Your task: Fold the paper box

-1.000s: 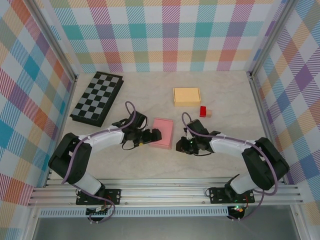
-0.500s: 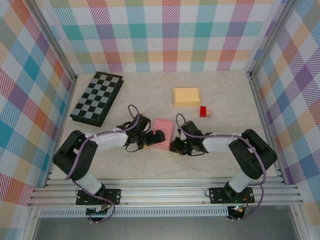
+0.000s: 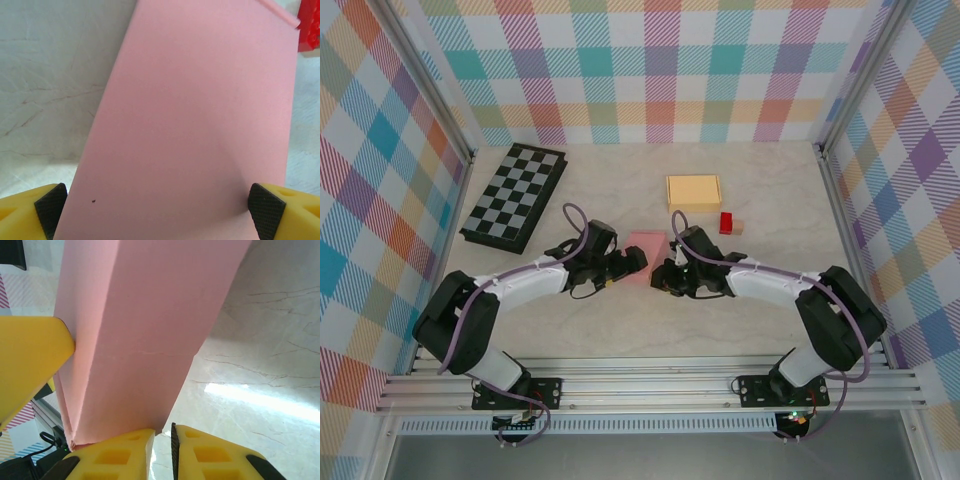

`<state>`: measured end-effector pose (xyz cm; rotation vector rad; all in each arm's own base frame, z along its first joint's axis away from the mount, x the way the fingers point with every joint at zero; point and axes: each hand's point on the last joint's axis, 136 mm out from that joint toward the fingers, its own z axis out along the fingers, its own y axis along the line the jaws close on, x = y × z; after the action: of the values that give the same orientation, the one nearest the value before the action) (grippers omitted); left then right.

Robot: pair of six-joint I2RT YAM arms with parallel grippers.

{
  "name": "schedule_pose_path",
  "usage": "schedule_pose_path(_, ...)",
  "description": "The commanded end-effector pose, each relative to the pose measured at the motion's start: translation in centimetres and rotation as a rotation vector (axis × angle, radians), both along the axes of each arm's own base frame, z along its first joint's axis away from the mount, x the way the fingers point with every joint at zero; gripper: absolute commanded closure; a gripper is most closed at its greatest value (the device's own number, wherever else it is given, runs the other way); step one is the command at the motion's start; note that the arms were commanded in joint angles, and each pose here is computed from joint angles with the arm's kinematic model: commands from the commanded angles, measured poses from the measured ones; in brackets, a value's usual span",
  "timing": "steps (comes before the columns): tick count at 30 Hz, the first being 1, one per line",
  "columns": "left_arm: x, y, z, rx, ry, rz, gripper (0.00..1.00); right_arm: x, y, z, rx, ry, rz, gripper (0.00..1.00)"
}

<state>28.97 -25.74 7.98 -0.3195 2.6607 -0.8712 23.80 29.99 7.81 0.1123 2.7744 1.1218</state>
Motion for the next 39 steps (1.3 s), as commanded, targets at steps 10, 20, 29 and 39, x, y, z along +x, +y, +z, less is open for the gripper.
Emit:
schedule_pose_path(10,-1.4,-2.8,2.6,-0.058,-0.013,-0.123,0.06,1.6,1.3,2.5,0.019,-0.126,0.005,0.78)
schedule_pose_path(20,1.3,2.3,1.1,0.236,-0.021,-0.110,0.06,0.0,-2.3,-0.6,-0.129,-0.116,-0.019,0.72)
schedule_pose_path(29,-0.2,8.4,2.1,0.358,-0.008,0.071,0.05,2.3,-5.9,3.9,-0.434,-0.362,0.201,0.52)
schedule_pose_path(39,-3.3,5.8,2.6,-0.052,-0.026,0.252,0.05,10.9,-3.9,7.4,-0.434,-0.547,0.472,0.31)
